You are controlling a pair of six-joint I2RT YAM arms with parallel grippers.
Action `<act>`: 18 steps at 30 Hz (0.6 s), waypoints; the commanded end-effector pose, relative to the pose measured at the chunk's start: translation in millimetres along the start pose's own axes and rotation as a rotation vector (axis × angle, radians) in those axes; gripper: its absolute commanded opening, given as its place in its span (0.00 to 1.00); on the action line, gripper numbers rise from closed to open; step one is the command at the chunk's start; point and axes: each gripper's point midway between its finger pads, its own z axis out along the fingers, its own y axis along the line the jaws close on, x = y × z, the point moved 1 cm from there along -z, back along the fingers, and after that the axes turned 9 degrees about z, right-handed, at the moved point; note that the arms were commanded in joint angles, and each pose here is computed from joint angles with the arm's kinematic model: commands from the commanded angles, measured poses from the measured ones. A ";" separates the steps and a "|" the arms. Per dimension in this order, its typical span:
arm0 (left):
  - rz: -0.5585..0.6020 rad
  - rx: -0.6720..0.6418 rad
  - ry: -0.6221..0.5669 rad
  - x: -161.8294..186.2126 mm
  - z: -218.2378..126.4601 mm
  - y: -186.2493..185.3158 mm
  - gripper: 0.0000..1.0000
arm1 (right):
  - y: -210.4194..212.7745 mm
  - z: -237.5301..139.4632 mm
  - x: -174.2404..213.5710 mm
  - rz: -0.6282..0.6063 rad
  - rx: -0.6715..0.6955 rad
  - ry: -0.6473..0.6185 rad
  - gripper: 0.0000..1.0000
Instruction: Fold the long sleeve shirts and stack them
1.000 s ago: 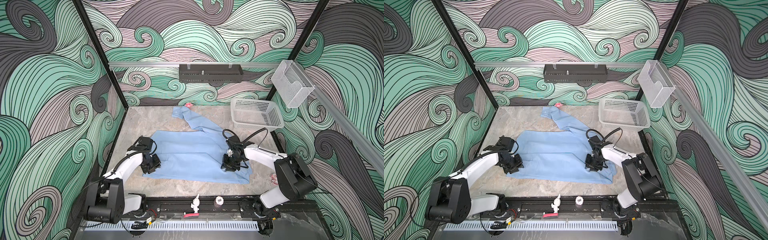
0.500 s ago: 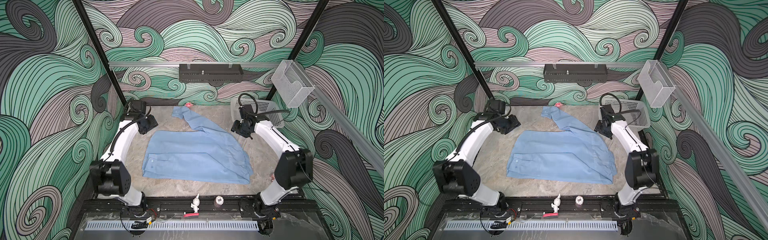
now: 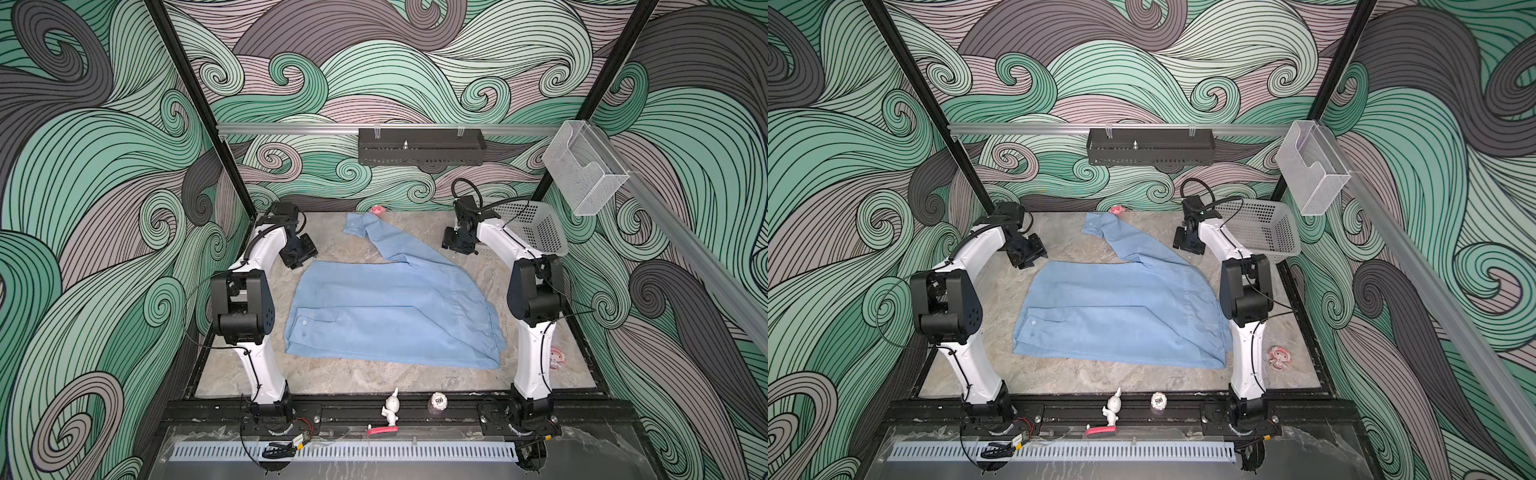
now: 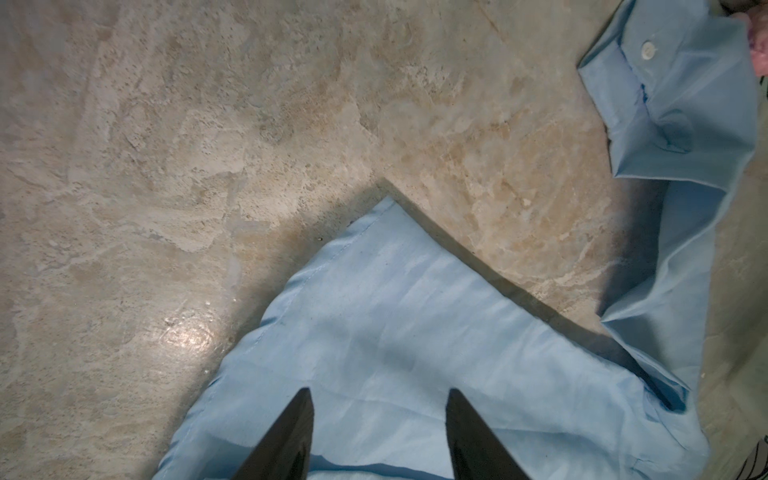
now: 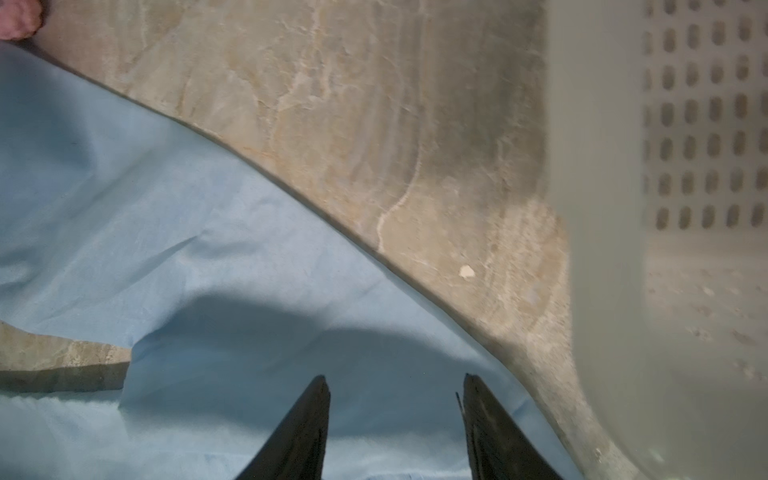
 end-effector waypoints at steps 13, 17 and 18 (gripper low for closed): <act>0.012 0.051 -0.072 6.3 -56.4 5.4 0.54 | 37.0 84.8 6.2 -0.223 0.083 0.071 0.68; 0.010 0.062 -0.081 4.2 -59.8 5.2 0.54 | 36.5 91.5 6.5 -0.233 0.103 0.076 0.65; 0.009 0.066 -0.082 3.5 -59.9 4.8 0.54 | 34.2 93.5 6.4 -0.230 0.114 0.076 0.62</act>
